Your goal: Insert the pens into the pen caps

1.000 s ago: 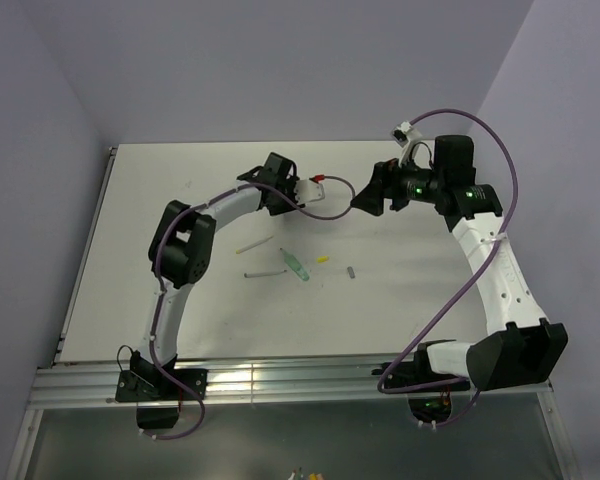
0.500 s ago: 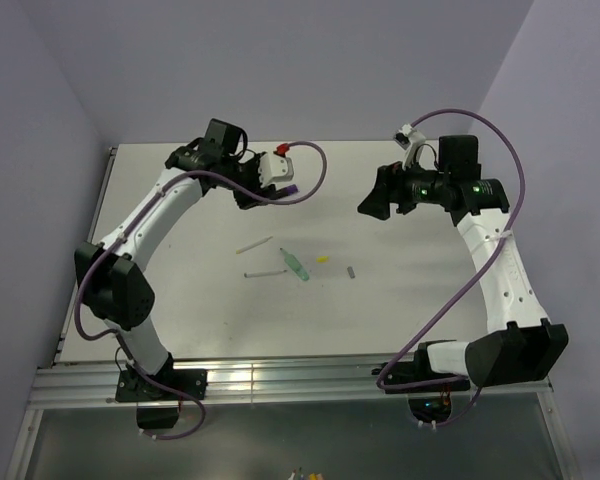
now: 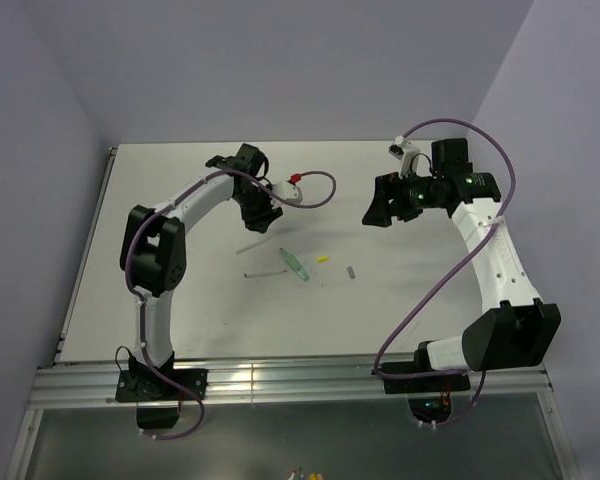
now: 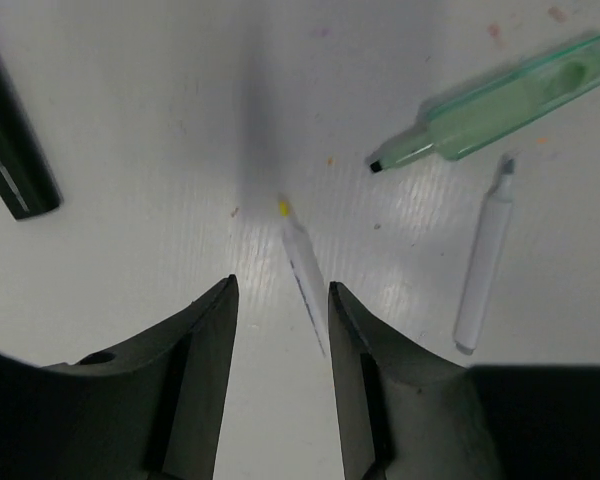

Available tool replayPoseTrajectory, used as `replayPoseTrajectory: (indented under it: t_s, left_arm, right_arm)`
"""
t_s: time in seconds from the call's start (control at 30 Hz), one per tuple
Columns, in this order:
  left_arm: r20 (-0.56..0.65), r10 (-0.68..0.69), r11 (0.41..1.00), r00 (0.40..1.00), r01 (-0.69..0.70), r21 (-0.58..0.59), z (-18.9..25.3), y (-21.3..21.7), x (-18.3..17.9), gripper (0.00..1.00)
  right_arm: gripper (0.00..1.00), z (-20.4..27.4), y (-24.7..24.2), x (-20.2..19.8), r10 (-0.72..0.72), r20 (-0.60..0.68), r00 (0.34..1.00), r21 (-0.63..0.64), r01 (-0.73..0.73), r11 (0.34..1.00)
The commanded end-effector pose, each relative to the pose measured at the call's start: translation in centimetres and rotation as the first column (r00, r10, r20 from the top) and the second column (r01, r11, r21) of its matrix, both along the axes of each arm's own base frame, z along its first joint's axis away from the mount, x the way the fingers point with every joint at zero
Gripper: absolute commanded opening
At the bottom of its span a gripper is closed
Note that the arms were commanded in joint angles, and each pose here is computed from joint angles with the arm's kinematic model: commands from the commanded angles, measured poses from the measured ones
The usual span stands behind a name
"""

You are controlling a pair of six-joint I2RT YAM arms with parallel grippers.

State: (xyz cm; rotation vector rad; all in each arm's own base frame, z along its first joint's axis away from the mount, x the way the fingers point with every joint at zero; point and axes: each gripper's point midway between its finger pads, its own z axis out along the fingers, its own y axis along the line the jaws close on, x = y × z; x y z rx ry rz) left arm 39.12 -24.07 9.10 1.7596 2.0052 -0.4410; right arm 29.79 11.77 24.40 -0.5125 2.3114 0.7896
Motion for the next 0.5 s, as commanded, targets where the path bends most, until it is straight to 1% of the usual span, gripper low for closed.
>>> replayPoseTrajectory:
  t_s: [0.0,0.23,0.37,0.47]
  left_arm:
    - [0.003,0.098,0.993,0.995,-0.098,0.069,-1.0,2.5,1.3,0.46]
    - [-0.049,0.151,0.980,0.987,-0.143,0.139,-4.6,3.5,0.9,0.44]
    - [-0.083,0.171,0.977,0.982,-0.158,0.145,-5.4,3.3,0.6,0.43]
    - [-0.105,0.170,0.980,0.980,-0.156,0.128,-5.5,2.8,0.2,0.44]
  right_arm:
    - [0.87,-1.1,-0.7,-0.1,0.000,-0.019,1.000,-0.039,0.000,0.999]
    - [0.85,-2.1,-0.6,0.0,0.006,-0.052,0.999,-0.037,-0.008,0.999]
    - [0.85,-2.2,-0.8,-0.1,0.002,-0.052,0.999,-0.045,-0.004,0.999]
    - [0.85,-2.5,-0.9,-0.2,0.001,-0.058,0.998,-0.048,-0.004,0.999]
